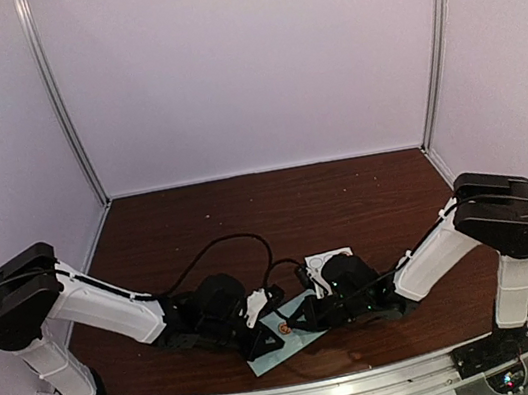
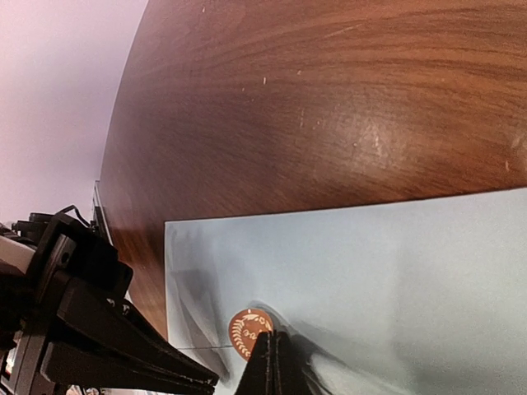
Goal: Place the letter into the envelope and seal it
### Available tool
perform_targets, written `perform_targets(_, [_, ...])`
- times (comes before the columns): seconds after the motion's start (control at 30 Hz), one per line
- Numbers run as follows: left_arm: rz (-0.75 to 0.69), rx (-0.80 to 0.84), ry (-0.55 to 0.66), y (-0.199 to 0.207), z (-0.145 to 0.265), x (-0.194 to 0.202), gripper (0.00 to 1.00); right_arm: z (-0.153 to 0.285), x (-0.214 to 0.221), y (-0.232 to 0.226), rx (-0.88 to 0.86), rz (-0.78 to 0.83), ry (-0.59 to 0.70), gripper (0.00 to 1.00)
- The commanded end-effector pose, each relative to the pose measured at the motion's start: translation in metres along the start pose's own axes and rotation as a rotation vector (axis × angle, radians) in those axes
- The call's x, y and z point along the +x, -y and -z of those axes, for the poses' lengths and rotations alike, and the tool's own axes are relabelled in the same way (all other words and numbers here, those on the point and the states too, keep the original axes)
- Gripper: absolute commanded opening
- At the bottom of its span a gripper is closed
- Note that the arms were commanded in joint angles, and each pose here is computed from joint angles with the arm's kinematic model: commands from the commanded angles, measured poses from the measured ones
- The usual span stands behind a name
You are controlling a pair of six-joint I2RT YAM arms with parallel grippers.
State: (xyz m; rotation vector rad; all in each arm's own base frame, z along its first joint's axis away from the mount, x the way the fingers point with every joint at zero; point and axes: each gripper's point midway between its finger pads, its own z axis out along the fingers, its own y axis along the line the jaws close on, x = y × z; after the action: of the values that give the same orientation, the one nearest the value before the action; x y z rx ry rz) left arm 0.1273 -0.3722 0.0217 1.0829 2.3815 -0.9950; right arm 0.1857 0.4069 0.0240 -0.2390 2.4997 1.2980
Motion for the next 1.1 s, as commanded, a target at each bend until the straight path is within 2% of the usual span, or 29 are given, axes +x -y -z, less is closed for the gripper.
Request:
perform_targets(0.0, [0.001, 0.008, 0.122, 0.004, 0.008, -0.039, 0.05, -0.003, 0.002, 0.020, 0.074, -0.025, 0.001, 0.00])
perform_targets(0.23, [0.017, 0.015, 0.190, 0.002, 0.009, -0.060, 0.04, -0.003, 0.002, 0.021, 0.079, -0.026, -0.001, 0.00])
perform_targets(0.43, [0.019, 0.017, 0.196, -0.002, 0.003, -0.064, 0.01, -0.003, 0.001, 0.022, 0.082, -0.026, -0.001, 0.00])
perform_targets(1.07, [0.054, -0.088, 0.123, -0.036, -0.011, -0.024, 0.00, -0.003, 0.003, 0.023, 0.085, -0.030, -0.003, 0.00])
